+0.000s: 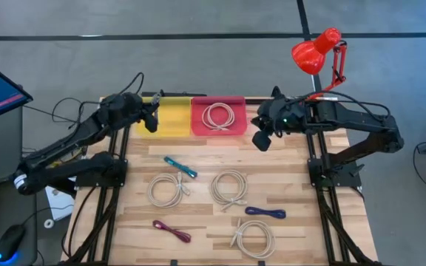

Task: Pick & Place USB Port
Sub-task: Put the white charger cable into the yellow bin, then put the brown HDMI cable into the pink bin

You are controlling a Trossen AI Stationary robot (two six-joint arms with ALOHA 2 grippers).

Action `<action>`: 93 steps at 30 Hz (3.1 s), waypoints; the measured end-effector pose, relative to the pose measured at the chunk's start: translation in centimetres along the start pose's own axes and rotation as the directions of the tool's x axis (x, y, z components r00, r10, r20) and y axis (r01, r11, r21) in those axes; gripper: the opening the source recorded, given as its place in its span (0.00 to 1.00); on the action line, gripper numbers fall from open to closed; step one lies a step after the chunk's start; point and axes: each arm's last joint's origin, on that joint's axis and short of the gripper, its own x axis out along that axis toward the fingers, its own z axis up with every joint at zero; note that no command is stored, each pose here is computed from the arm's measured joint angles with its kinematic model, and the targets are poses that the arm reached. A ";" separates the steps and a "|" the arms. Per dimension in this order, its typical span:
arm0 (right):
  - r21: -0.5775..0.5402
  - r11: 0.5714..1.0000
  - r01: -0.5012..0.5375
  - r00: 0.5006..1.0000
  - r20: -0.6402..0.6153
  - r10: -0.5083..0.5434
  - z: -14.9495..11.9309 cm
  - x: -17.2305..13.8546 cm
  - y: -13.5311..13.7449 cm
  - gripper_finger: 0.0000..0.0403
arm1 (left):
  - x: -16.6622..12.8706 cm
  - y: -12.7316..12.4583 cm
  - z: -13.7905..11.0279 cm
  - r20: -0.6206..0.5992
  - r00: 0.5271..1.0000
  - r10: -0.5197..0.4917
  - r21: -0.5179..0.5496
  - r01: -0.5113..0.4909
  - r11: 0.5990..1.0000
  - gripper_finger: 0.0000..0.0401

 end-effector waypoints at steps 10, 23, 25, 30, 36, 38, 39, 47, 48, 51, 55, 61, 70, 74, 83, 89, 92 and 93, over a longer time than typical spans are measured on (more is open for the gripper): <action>-0.037 0.994 0.105 0.994 0.013 -0.105 -1.2 -1.5 1.6 0.00 | 3.9 2.7 -1.6 -0.174 0.984 0.039 0.023 -0.036 0.999 0.05; 0.007 0.985 0.173 0.985 0.007 -0.173 -2.6 -2.6 2.9 0.00 | 8.7 5.0 -4.7 -0.371 0.923 0.102 0.025 -0.100 0.995 0.05; 0.015 0.985 0.173 0.985 0.011 -0.173 -2.6 -2.7 3.0 0.00 | 9.3 5.3 -5.1 -0.384 0.917 0.105 0.023 -0.104 0.994 0.05; 0.028 0.985 0.169 0.986 0.012 -0.169 -2.7 -2.7 3.1 0.00 | 10.7 5.5 -6.1 -0.420 0.902 0.102 0.022 -0.103 0.994 0.05; 0.028 0.985 0.169 0.985 0.012 -0.170 -2.7 -2.7 3.1 0.00 | 11.3 5.5 -6.6 -0.434 0.898 0.079 0.011 -0.083 0.996 0.15; 0.028 0.985 0.169 0.985 0.012 -0.170 -2.7 -2.7 3.1 0.00 | 11.4 5.5 -6.5 -0.428 0.900 0.080 0.012 -0.083 0.996 0.20; 0.028 0.985 0.169 0.985 0.011 -0.170 -2.7 -2.7 3.1 0.00 | 11.4 5.5 -6.5 -0.424 0.902 0.081 0.012 -0.083 0.996 0.22; 0.027 0.985 0.170 0.985 0.010 -0.171 -2.7 -2.7 3.1 0.00 | 11.5 5.5 -6.3 -0.404 0.911 0.083 0.012 -0.086 0.996 0.27; 0.027 0.985 0.171 0.985 0.010 -0.171 -2.7 -2.7 3.1 0.00 | 11.4 5.5 -6.3 -0.402 0.912 0.083 0.004 -0.088 0.996 0.27; 0.027 0.985 0.171 0.985 0.010 -0.171 -2.7 -2.7 3.1 0.00 | 11.2 5.3 -5.7 -0.365 0.929 0.055 -0.048 -0.077 0.996 0.26; 0.027 0.984 0.174 0.985 0.012 -0.175 -2.7 -2.7 3.1 0.00 | 10.2 4.6 -4.1 -0.258 0.966 -0.034 -0.083 0.013 0.996 0.21; 0.027 0.981 0.193 0.981 0.023 -0.194 -2.6 -2.7 3.0 0.00 | 7.0 3.2 -1.2 -0.085 0.990 -0.109 -0.068 0.103 0.992 0.08; 0.029 0.976 0.214 0.976 0.037 -0.215 -2.6 -2.7 2.9 0.00 | 1.5 0.4 1.7 0.149 0.961 -0.234 -0.026 0.240 0.970 0.02; 0.030 0.977 0.211 0.976 0.038 -0.212 -2.6 -2.7 3.0 0.00 | -0.7 -1.0 2.2 0.219 0.922 -0.318 -0.025 0.332 0.943 0.01; 0.030 0.986 0.163 0.986 0.030 -0.163 -2.6 -2.8 3.4 0.00 | -3.5 -3.8 2.4 0.274 0.833 -0.482 -0.031 0.508 0.861 0.01; 0.040 0.995 0.092 0.996 0.009 -0.092 -2.5 -2.8 3.6 0.00 | -4.2 -5.5 2.2 0.271 0.827 -0.493 -0.031 0.520 0.854 0.01; 0.037 0.997 0.073 0.997 -0.004 -0.073 -2.6 -2.8 3.7 0.00 | -4.6 -6.1 2.0 0.274 0.828 -0.488 -0.031 0.515 0.856 0.01; 0.031 0.997 0.065 0.998 -0.008 -0.065 -2.6 -2.8 3.7 0.00 | -4.7 -6.3 2.0 0.274 0.827 -0.491 -0.030 0.518 0.855 0.01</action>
